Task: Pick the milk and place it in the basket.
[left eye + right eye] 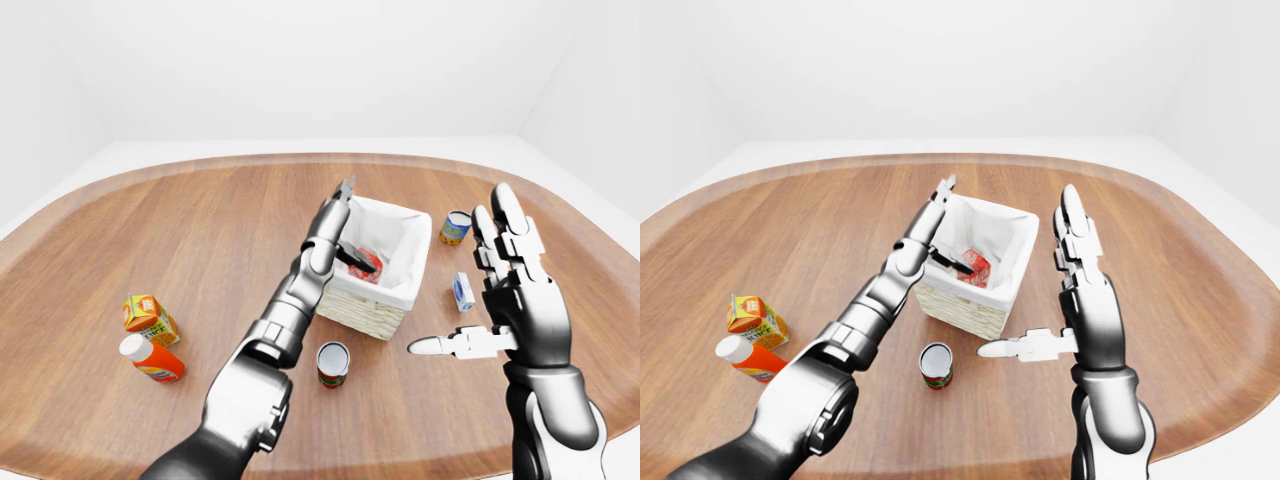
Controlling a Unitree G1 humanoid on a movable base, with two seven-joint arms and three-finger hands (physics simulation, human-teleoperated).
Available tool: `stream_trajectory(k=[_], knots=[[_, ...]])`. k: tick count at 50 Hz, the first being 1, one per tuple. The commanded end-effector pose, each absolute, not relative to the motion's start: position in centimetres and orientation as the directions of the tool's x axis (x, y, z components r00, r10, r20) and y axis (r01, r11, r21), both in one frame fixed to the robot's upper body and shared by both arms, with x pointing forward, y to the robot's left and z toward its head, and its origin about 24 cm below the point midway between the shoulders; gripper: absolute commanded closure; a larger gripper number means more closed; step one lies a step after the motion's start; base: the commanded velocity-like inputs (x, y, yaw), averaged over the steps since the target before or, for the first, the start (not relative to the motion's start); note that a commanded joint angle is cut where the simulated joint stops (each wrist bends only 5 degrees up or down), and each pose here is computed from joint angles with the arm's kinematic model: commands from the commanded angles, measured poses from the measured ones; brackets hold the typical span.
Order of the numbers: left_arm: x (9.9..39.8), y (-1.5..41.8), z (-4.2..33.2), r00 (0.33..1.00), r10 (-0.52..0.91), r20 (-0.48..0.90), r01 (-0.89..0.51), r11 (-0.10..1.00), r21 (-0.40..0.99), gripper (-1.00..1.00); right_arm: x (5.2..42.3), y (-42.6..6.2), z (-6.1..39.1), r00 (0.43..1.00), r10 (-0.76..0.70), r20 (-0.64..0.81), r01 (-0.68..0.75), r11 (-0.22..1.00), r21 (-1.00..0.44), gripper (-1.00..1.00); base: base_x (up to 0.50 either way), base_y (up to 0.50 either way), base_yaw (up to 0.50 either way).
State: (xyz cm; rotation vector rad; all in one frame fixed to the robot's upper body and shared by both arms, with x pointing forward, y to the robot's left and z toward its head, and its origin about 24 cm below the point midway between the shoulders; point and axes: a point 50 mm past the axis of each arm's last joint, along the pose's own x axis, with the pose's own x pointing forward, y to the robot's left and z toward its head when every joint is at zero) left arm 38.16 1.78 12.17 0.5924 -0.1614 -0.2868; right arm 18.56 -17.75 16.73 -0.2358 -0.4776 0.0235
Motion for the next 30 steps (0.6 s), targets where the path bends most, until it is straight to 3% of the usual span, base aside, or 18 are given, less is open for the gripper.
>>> stream_trajectory(k=[1, 19, 30], knots=[[38.3, 1.8, 12.4, 0.951, -0.300, 0.078, 0.205, 0.797, 0.568, -1.00, 18.6, -17.8, 16.7, 0.888, 0.077, 0.453, 0.033, 0.973, -0.230, -1.00, 0.00, 0.00, 0.00], [38.4, 2.2, 12.6, 0.957, -0.276, 0.091, 0.186, 0.821, 0.540, -1.00, 18.7, -17.8, 16.6, 0.892, 0.075, 0.445, 0.033, 0.973, -0.229, -1.00, 0.00, 0.00, 0.00], [38.2, 4.0, 16.4, 0.945, -0.261, 0.197, 0.159, 0.894, 0.419, -1.00, 18.8, -17.8, 16.3, 0.897, 0.075, 0.436, 0.030, 0.973, -0.229, -1.00, 0.00, 0.00, 0.00]])
